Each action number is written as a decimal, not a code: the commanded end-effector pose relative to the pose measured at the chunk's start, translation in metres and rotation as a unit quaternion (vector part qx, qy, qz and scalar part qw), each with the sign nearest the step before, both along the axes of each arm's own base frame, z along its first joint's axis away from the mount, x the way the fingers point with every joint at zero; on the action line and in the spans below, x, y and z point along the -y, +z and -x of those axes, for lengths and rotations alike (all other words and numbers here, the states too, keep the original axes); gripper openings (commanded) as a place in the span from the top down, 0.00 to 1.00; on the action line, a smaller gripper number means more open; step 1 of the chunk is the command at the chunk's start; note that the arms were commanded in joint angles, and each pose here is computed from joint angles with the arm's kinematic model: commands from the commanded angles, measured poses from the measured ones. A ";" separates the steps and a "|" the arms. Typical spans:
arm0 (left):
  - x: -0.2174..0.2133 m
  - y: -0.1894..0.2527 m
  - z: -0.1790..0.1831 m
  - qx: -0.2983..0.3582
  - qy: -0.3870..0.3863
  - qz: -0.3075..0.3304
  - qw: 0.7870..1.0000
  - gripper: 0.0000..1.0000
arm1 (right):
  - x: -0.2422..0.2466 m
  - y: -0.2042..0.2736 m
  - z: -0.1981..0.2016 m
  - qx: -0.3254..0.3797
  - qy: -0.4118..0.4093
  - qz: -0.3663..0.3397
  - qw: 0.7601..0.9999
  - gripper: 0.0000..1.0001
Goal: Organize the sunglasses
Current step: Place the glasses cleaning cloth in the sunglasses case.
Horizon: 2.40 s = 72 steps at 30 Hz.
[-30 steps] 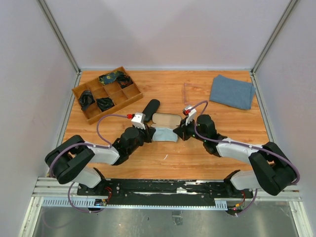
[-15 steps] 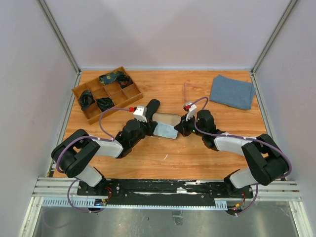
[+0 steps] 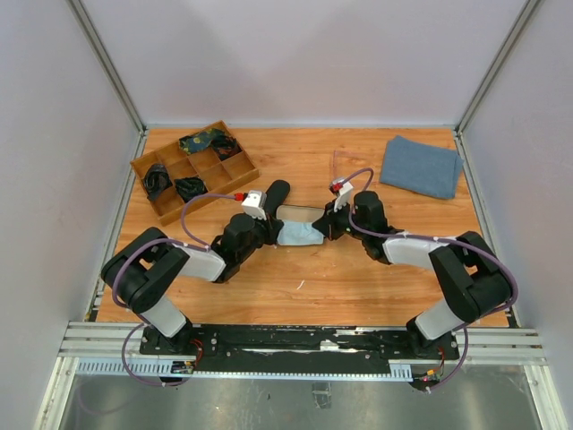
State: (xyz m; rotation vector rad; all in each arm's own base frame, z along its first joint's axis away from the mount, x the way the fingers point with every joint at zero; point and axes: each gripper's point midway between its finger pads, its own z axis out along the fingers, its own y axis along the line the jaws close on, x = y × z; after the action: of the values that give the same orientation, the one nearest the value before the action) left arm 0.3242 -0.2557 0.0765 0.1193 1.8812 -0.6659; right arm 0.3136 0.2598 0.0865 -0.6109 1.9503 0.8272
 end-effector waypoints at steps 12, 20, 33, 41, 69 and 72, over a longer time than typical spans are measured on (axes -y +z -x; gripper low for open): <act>0.003 0.008 -0.022 0.018 0.000 0.013 1.000 0.99 | 0.004 0.006 -0.026 0.015 -0.004 -0.018 1.000 0.99; 0.006 0.004 -0.028 0.015 -0.002 0.012 1.000 0.99 | 0.003 0.004 -0.032 0.011 -0.001 -0.020 1.000 0.99; 0.005 -0.004 -0.032 0.008 -0.003 0.009 1.000 0.99 | 0.005 -0.006 -0.036 -0.001 -0.001 -0.022 1.000 0.99; 0.005 -0.009 -0.034 0.005 -0.004 0.009 1.000 0.99 | 0.005 -0.010 -0.038 -0.006 -0.001 -0.023 1.000 0.99; 0.003 -0.019 -0.034 -0.012 -0.005 0.011 1.000 0.72 | 0.006 -0.023 -0.042 -0.027 0.001 -0.026 0.999 0.78; -0.001 -0.017 -0.034 -0.012 0.004 0.009 1.000 0.46 | 0.009 -0.022 -0.043 -0.027 -0.007 -0.026 0.999 0.66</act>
State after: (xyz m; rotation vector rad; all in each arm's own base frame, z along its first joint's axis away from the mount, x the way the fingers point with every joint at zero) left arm 0.3510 -0.2574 0.0482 0.1133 1.9316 -0.6829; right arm 0.3444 0.2530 0.0543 -0.5666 2.0118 0.8946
